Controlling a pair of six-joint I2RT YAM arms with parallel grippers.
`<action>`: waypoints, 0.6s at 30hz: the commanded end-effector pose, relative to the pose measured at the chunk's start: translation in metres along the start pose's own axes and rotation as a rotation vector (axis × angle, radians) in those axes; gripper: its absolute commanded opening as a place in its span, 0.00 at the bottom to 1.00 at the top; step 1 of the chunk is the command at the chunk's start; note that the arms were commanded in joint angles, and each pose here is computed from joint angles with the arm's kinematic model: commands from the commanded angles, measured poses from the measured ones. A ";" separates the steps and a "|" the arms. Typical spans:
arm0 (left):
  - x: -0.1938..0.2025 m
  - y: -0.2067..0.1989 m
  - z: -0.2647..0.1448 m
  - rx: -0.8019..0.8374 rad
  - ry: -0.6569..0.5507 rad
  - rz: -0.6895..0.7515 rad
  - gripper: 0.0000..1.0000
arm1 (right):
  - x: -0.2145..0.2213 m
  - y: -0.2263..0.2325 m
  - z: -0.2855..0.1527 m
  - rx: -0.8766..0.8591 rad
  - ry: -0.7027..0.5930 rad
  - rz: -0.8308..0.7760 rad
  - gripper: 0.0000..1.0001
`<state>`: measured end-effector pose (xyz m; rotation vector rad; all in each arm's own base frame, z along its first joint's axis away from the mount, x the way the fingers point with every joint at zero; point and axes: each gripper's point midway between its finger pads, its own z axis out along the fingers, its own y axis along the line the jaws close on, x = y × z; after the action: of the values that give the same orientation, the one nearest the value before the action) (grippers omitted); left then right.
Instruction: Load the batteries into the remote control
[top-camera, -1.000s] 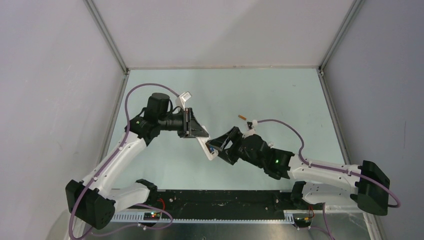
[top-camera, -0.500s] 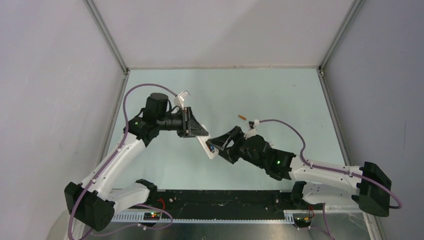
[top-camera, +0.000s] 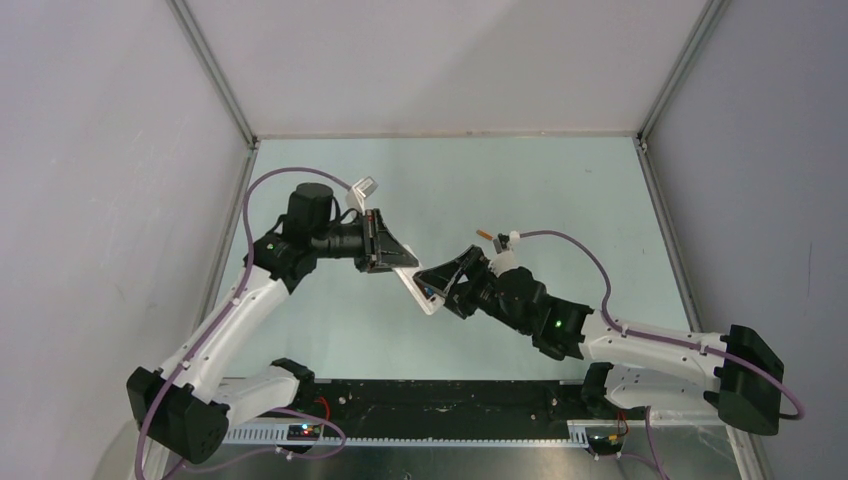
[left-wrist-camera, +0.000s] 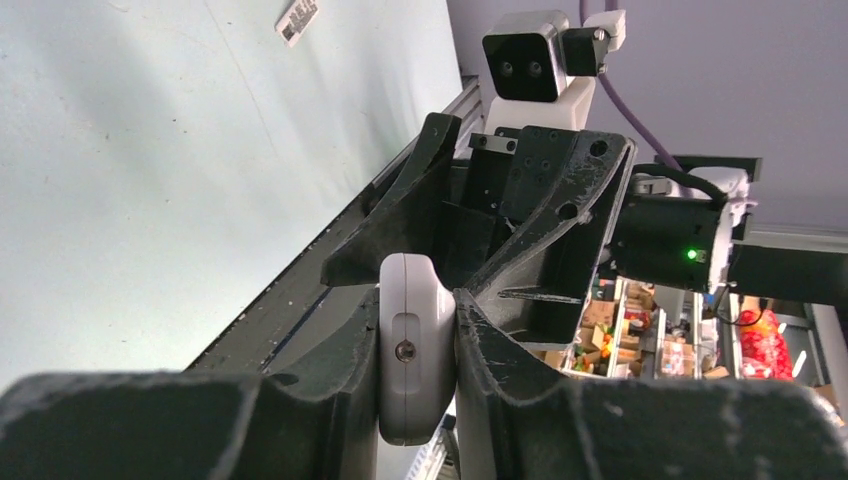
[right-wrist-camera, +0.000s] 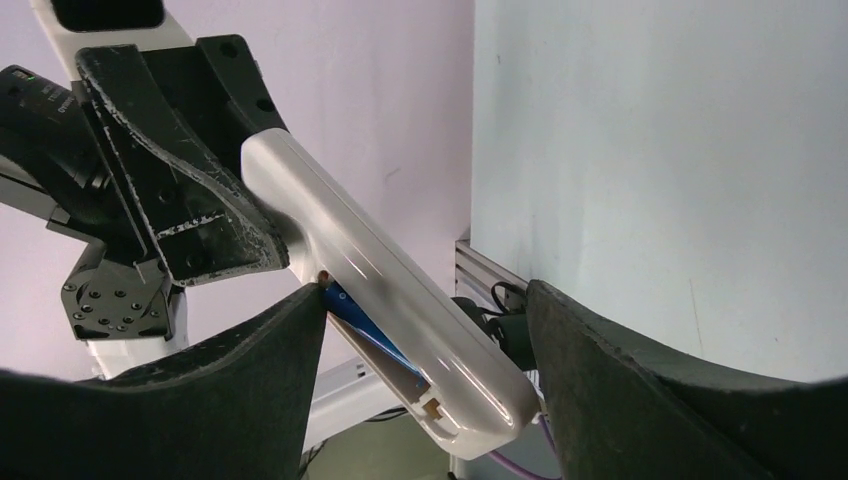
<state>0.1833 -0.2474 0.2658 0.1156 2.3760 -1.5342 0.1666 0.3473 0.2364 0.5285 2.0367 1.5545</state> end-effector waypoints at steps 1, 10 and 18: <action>0.013 -0.068 -0.022 0.214 0.078 0.033 0.00 | 0.001 0.003 0.006 -0.027 -0.001 -0.064 0.79; 0.012 -0.068 -0.022 0.214 0.077 0.021 0.00 | 0.002 -0.008 0.006 0.004 0.004 -0.109 0.82; 0.006 -0.068 -0.025 0.212 0.052 0.005 0.00 | 0.003 -0.025 0.004 0.046 0.008 -0.130 0.83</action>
<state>0.1855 -0.2465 0.2754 0.0409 2.3714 -1.5737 0.1689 0.3480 0.2457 0.4473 1.9856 1.5540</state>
